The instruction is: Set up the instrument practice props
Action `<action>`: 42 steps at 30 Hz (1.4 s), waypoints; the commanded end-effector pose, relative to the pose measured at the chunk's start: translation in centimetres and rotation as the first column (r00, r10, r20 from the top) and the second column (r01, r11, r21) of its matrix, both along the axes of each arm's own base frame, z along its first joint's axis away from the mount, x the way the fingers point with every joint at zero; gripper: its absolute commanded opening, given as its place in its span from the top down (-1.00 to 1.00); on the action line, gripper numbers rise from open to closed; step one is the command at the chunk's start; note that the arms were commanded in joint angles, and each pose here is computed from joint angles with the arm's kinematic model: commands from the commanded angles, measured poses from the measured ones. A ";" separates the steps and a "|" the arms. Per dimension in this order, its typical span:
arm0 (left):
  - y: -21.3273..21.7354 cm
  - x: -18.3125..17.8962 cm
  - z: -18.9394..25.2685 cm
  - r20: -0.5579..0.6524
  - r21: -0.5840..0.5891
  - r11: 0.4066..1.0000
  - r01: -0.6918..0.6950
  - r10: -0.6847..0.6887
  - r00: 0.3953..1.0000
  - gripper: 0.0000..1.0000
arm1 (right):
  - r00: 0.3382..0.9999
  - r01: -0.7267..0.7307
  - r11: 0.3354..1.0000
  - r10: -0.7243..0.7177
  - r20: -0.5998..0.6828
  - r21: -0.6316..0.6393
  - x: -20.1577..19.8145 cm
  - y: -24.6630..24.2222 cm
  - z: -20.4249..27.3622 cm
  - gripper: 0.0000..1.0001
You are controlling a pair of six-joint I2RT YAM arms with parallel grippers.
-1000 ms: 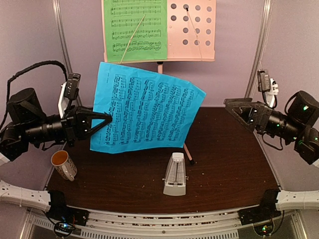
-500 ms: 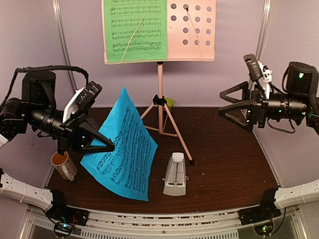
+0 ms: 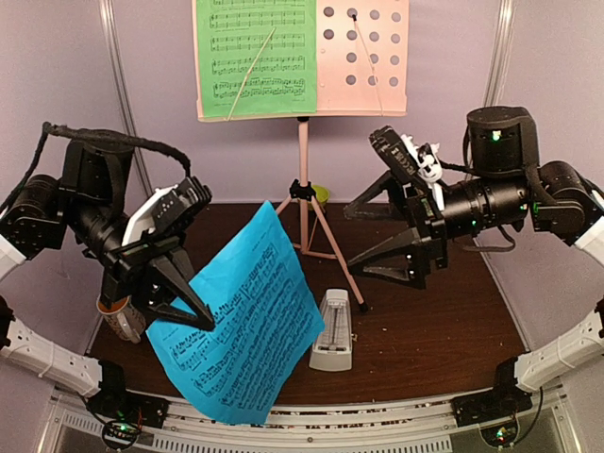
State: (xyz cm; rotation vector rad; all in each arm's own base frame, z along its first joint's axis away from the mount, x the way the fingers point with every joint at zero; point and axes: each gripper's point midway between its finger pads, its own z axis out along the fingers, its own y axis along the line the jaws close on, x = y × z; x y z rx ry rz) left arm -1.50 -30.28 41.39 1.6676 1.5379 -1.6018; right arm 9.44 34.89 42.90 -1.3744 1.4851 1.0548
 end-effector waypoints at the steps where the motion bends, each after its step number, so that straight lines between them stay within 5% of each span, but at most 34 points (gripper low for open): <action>1: 0.0 -1.0 1.4 0.034 -0.037 0.997 0.064 -0.062 0.997 1.00 | 0.992 -0.127 0.990 0.126 0.023 0.061 -1.7 2.2 1.9 -0.96; 9: -0.2 -1.0 1.7 0.059 -0.051 0.996 0.073 -0.070 0.996 1.00 | 0.961 -0.275 0.961 0.275 0.006 0.026 -5.1 4.4 0.8 -0.69; 18: -0.1 1.6 2.0 0.181 -0.064 0.994 -0.089 0.100 0.978 0.97 | 0.956 -0.278 0.956 0.285 -0.072 0.090 -6.0 4.5 1.6 1.00; 22: 1.4 4.7 4.1 0.264 -0.189 0.936 -0.298 0.341 0.902 0.57 | 0.974 -0.196 0.963 0.213 -0.079 0.184 -5.0 2.9 3.2 1.00; 27: 3.8 7.6 6.7 0.237 -0.370 0.798 -0.476 0.577 0.782 -0.28 | 0.992 -0.069 0.958 0.095 -0.082 0.277 -3.0 0.5 5.2 1.00; 33: 6.0 9.0 8.2 0.134 -0.529 0.647 -0.549 0.703 0.699 -0.63 | 0.993 0.057 0.895 -0.006 -0.116 0.442 -1.3 -3.2 8.4 1.00; 42: -0.2 9.7 6.1 0.164 -0.479 0.725 -0.496 0.629 0.760 -0.95 | 0.985 0.127 0.799 -0.034 -0.167 0.588 -0.8 -7.5 11.1 1.00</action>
